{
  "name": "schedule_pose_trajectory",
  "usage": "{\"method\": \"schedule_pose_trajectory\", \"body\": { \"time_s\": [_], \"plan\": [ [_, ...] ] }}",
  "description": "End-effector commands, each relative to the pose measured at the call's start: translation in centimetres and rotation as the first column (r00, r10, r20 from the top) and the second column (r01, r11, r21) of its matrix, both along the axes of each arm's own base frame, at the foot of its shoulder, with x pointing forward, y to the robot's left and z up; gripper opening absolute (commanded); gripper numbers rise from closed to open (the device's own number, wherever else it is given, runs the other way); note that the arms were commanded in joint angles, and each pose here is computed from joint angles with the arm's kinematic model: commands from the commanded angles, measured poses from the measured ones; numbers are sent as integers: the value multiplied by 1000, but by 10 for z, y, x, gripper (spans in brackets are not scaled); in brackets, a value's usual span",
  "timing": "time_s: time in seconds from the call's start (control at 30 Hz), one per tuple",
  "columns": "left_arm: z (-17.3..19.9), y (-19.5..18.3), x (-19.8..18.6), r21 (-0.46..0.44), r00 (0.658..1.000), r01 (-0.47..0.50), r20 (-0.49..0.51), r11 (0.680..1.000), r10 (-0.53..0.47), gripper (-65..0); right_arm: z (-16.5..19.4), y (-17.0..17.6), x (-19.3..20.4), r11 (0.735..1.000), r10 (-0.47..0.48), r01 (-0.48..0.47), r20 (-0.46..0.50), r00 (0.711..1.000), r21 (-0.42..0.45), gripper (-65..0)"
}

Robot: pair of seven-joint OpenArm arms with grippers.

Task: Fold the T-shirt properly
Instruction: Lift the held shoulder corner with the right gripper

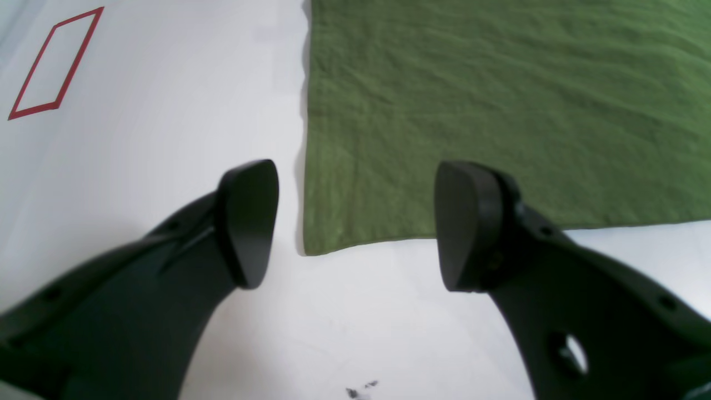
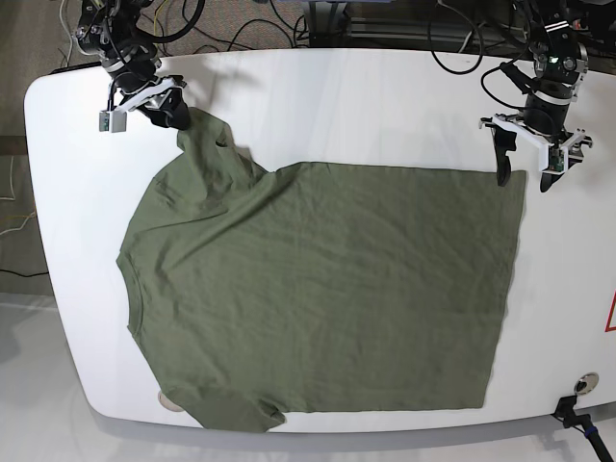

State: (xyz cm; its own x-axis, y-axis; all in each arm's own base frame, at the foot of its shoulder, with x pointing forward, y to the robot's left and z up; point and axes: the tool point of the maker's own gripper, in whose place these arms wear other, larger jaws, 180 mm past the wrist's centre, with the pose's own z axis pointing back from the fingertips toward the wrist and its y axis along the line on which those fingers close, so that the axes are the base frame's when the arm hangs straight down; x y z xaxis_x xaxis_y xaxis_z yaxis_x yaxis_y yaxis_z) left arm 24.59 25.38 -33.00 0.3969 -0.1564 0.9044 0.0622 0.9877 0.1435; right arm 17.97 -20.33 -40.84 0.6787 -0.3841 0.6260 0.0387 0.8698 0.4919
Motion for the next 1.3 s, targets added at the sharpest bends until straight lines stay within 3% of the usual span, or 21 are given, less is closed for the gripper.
{"method": "schedule_pose_trajectory", "body": {
  "time_s": [0.0,0.17,0.23,1.03,1.27],
  "plan": [
    [13,1,5,9,999,6,49,1000,-7,-241,10,-2,6,1000,2,-2,46,999,-2,-410],
    [13,1,5,8,999,6,48,1000,-6,-241,11,-2,6,1000,2,-2,47,999,-1,-201],
    [13,1,5,8,999,6,48,1000,-6,-241,11,-2,6,1000,2,-2,47,999,-1,-168],
    [13,2,5,11,999,7,47,1000,-7,-241,9,49,29,992,86,-93,80,993,85,-174],
    [13,2,5,12,999,5,48,1000,-6,-241,-2,51,36,989,71,-80,68,995,128,-329]
  ]
}}
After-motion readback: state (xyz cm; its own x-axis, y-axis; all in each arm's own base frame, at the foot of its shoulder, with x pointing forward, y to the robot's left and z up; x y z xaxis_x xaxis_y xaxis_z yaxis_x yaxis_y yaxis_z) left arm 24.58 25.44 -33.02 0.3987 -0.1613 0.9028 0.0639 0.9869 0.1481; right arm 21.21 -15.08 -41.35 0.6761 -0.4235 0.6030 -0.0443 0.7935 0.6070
